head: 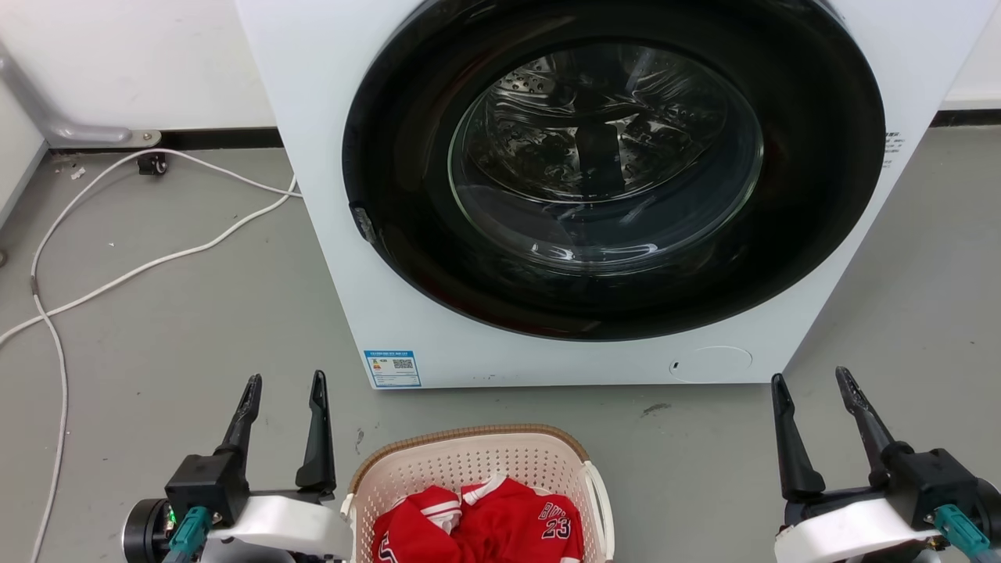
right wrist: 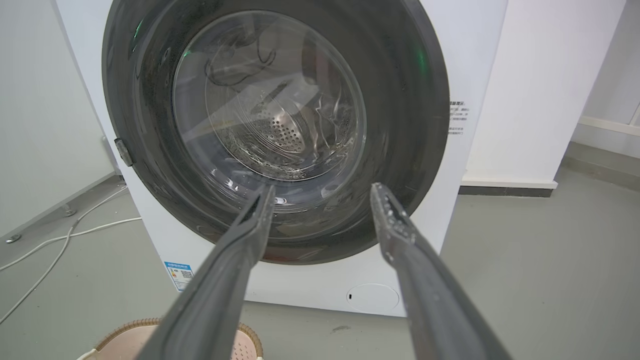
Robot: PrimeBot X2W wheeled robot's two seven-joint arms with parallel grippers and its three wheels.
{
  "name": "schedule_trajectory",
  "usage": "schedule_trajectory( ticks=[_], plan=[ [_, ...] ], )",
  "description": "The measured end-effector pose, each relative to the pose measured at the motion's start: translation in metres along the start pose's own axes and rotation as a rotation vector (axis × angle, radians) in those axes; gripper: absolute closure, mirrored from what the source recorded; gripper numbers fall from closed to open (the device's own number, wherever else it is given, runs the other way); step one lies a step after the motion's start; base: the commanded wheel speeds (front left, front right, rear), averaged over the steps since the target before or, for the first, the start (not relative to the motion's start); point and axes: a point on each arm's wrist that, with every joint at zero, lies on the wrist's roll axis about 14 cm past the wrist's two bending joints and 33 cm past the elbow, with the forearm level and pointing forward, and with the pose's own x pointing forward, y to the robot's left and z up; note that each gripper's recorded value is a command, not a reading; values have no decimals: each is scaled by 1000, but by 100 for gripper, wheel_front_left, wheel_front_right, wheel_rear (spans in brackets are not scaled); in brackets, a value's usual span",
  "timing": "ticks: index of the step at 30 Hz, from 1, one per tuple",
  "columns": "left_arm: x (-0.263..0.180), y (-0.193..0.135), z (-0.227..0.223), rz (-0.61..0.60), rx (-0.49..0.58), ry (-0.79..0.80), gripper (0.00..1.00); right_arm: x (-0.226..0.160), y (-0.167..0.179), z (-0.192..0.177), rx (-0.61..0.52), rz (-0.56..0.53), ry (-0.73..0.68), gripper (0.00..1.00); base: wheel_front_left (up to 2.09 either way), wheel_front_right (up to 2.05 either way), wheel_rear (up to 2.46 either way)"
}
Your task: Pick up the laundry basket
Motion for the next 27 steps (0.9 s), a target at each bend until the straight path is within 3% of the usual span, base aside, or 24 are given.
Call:
schedule_trajectory(
  ticks=[11, 27],
  plan=[
    [-2, 0, -2, -9, 63, -1, 0, 0, 2, 0, -53, 15, -8, 0, 0, 0, 0],
    [-4, 4, -7, 4, 62, 13, 0, 0, 1, -2, -36, 11, -2, 0, 0, 0, 0]
  ],
)
